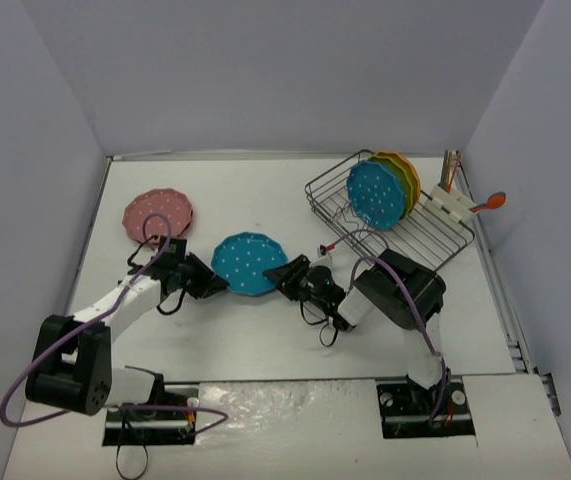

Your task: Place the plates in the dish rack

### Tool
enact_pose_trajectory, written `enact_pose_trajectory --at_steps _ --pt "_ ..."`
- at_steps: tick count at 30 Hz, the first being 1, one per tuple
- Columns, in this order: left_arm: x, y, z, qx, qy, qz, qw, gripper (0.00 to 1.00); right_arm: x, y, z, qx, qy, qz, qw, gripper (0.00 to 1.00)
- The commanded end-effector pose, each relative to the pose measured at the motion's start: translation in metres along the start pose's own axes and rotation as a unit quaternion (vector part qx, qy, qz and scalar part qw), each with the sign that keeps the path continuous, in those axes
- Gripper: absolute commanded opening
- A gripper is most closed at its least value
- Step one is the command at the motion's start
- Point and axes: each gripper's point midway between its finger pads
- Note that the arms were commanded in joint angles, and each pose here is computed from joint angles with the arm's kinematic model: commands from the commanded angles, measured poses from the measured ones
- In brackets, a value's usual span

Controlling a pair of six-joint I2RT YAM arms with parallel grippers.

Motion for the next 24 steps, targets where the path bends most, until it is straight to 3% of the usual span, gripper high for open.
enact_pose_trajectory --at_steps 1,7,10,15,24 --pt "-0.01 0.005 -0.038 0.043 0.082 0.011 0.996 0.0 -0.01 -0.006 0.071 -0.02 -0.13 -0.013 0.991 0.23" --pt "-0.006 0.012 -0.028 0.046 0.072 0.017 0.996 0.0 -0.02 -0.005 0.095 -0.048 -0.156 -0.018 0.986 0.02" --pt "-0.004 0.015 -0.024 0.046 0.07 0.019 0.996 0.09 -0.026 -0.006 0.109 -0.063 -0.171 -0.021 0.983 0.0" --pt "-0.007 0.013 -0.024 0.053 0.068 0.011 0.996 0.4 -0.039 -0.01 0.141 -0.113 -0.196 -0.032 0.973 0.0" --pt "-0.038 -0.005 -0.035 0.108 0.05 -0.036 0.992 0.83 -0.059 -0.032 0.186 -0.2 -0.194 -0.055 0.959 0.0"
Point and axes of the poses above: each gripper's point midway between its finger pads, its own x axis out along the fingers, its own z axis along the line the jaws close on, y = z × x, and after that the axes turned 14 degrees about x, right-handed
